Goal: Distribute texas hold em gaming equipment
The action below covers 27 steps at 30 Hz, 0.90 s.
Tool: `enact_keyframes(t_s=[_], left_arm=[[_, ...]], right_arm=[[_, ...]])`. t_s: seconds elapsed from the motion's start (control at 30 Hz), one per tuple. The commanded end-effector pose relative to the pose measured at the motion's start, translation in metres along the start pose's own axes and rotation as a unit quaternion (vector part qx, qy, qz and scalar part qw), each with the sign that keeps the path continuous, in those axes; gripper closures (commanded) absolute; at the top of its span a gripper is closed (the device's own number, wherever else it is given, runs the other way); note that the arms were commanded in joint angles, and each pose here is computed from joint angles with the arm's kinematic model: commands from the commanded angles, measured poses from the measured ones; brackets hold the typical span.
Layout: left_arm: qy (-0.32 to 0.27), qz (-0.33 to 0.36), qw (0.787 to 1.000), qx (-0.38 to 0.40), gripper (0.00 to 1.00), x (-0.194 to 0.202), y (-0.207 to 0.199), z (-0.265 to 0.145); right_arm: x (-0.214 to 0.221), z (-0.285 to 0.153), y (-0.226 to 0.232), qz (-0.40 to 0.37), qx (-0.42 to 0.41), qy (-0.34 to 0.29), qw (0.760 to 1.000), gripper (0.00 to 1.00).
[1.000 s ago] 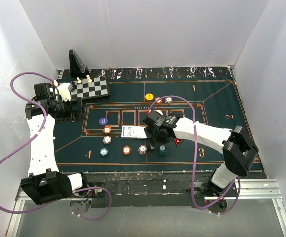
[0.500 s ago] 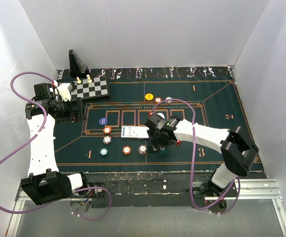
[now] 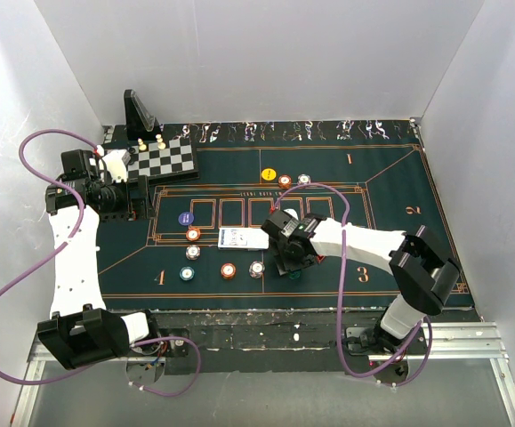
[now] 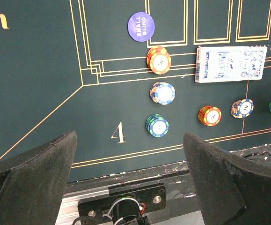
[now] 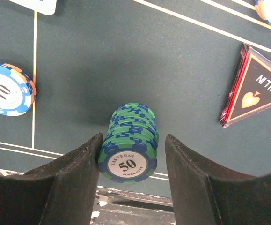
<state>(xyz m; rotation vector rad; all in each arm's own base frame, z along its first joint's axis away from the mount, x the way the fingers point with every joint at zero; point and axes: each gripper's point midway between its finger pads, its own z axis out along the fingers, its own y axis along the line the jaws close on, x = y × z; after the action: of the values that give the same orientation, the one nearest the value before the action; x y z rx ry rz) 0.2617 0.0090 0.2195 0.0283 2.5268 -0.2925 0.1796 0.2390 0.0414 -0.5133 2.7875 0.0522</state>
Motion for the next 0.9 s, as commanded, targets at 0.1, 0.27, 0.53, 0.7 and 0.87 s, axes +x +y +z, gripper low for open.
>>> enact_keyframes(t_s=[0.1, 0.27, 0.53, 0.7, 0.87], left_arm=[[-0.022, 0.009, 1.0, -0.005, 0.02, -0.008, -0.001, -0.01], [-0.021, 0.01, 1.0, -0.006, 0.02, -0.007, 0.0, -0.009], [-0.021, 0.009, 1.0, -0.006, 0.02, -0.005, 0.0, -0.008], [-0.02, 0.01, 1.0, -0.006, 0.02, -0.004, 0.0, -0.007], [-0.021, 0.011, 1.0, -0.009, 0.02, -0.004, 0.001, -0.007]], right_arm=[[-0.007, -0.003, 0.003, 0.014, -0.009, -0.013, 1.0, 0.43], [-0.009, -0.008, 0.003, 0.015, -0.012, -0.019, 1.0, 0.45], [-0.013, -0.018, 0.004, 0.017, -0.018, -0.026, 0.999, 0.47], [-0.021, -0.027, 0.005, 0.016, -0.023, -0.037, 0.999, 0.53], [-0.028, -0.035, 0.008, 0.015, -0.028, -0.047, 0.998, 0.6]])
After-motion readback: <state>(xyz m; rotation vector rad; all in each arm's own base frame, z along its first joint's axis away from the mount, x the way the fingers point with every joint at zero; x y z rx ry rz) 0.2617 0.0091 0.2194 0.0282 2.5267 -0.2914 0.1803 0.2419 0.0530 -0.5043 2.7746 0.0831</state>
